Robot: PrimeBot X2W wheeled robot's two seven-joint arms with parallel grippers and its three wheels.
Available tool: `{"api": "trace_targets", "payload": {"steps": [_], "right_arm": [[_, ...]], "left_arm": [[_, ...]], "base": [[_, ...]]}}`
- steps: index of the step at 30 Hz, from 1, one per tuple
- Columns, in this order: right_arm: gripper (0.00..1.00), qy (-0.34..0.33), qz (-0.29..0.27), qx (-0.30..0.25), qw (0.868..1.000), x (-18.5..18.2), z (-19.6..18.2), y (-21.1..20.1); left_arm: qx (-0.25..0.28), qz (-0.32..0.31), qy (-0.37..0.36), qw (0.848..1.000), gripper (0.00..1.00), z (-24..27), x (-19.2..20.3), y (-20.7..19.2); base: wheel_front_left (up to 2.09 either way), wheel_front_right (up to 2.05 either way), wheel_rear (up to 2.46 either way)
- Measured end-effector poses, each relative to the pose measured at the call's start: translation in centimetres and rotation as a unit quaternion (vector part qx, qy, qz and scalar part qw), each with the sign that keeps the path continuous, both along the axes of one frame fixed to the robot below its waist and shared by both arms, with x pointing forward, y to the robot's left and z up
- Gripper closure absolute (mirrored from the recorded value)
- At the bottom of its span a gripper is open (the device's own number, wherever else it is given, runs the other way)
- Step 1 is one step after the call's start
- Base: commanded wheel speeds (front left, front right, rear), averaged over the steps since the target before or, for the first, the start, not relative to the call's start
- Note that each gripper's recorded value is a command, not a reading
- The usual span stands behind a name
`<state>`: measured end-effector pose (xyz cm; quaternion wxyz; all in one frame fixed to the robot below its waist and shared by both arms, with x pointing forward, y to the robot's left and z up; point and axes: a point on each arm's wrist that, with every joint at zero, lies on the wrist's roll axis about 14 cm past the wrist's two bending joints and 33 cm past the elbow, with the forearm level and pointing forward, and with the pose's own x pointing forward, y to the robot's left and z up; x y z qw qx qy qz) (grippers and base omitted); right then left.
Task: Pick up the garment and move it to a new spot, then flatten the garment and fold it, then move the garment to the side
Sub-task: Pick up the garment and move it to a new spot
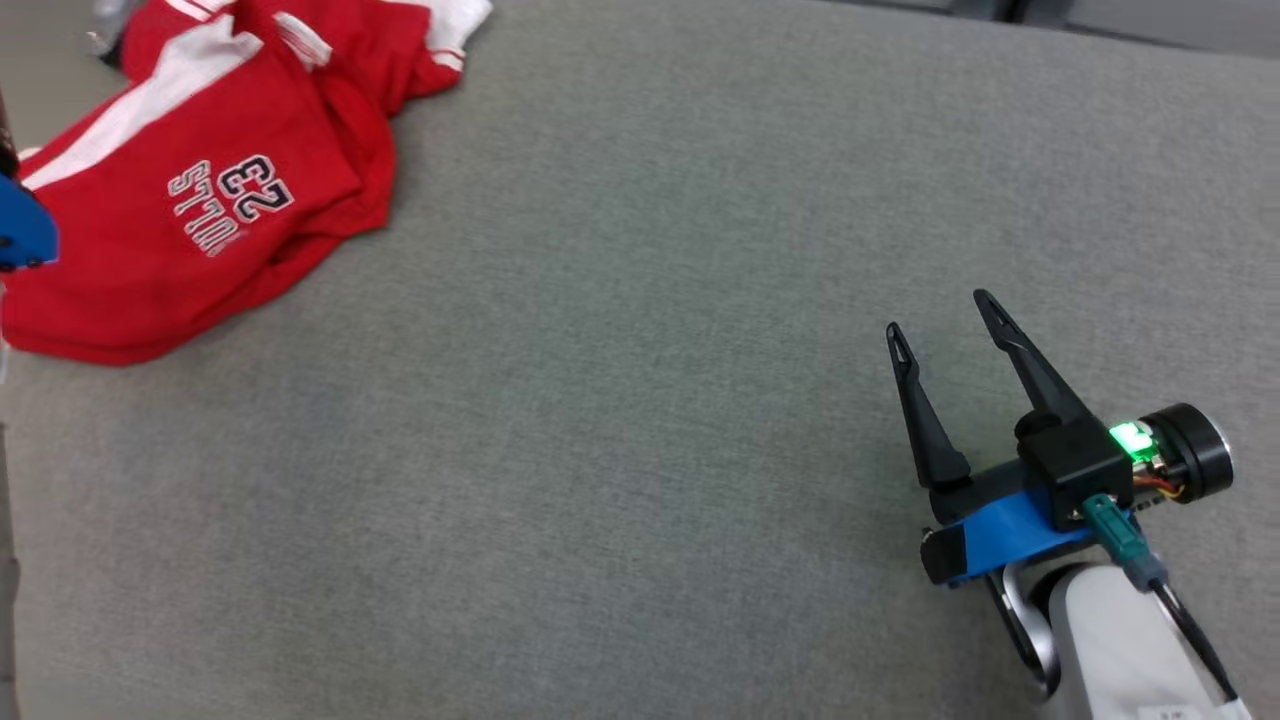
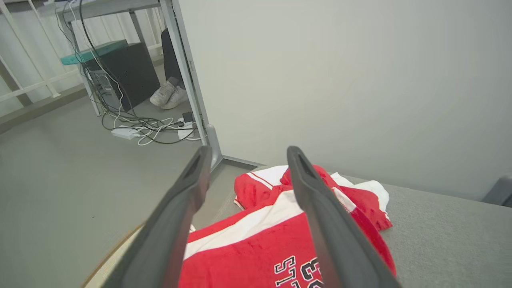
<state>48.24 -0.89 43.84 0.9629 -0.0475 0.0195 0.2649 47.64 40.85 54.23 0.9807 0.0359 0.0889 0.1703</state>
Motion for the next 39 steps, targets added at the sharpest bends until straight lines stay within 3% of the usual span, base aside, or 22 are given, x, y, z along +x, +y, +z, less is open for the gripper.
{"api": "trace_targets", "payload": {"steps": [7, 16, 26, 27, 28, 30, 39], "right_arm": [[0.00, 0.011, -0.041, -0.027, 0.999, 1.1, -1.5, -3.3], [0.00, 0.030, -0.055, -0.036, 0.997, 1.2, -3.5, -4.6], [0.00, 0.039, -0.067, -0.036, 0.996, 0.9, -3.9, -5.7], [0.00, 0.039, -0.068, -0.037, 0.996, 0.9, -4.0, -5.8], [0.00, 0.039, -0.070, -0.037, 0.996, 0.9, -4.0, -6.0], [0.00, 0.038, -0.074, -0.036, 0.996, 1.0, -3.9, -6.2], [0.00, 0.015, -0.074, -0.018, 0.997, 1.0, -2.0, -5.9]], "left_arm": [[-0.071, -0.033, 0.116, 0.990, 0.00, -8.8, 4.2, -3.8], [-0.125, -0.052, 0.211, 0.968, 0.00, -16.8, 4.8, -7.6], [-0.115, -0.034, 0.290, 0.950, 0.00, -20.4, 3.7, -7.0], [-0.116, -0.031, 0.296, 0.948, 0.05, -20.6, 3.6, -7.0], [-0.116, -0.030, 0.298, 0.947, 0.47, -20.7, 3.6, -7.0], [-0.116, -0.028, 0.298, 0.947, 1.00, -20.7, 3.6, -6.9], [-0.094, -0.016, 0.266, 0.959, 1.00, -17.1, 3.0, -4.6]], "base": [[0.00, 0.00, 0.00], [0.00, 0.00, 0.00], [0.00, 0.00, 0.00], [0.00, 0.00, 0.00], [0.00, 0.00, 0.00], [0.00, 0.00, 0.00], [0.00, 0.00, 0.00]]}}
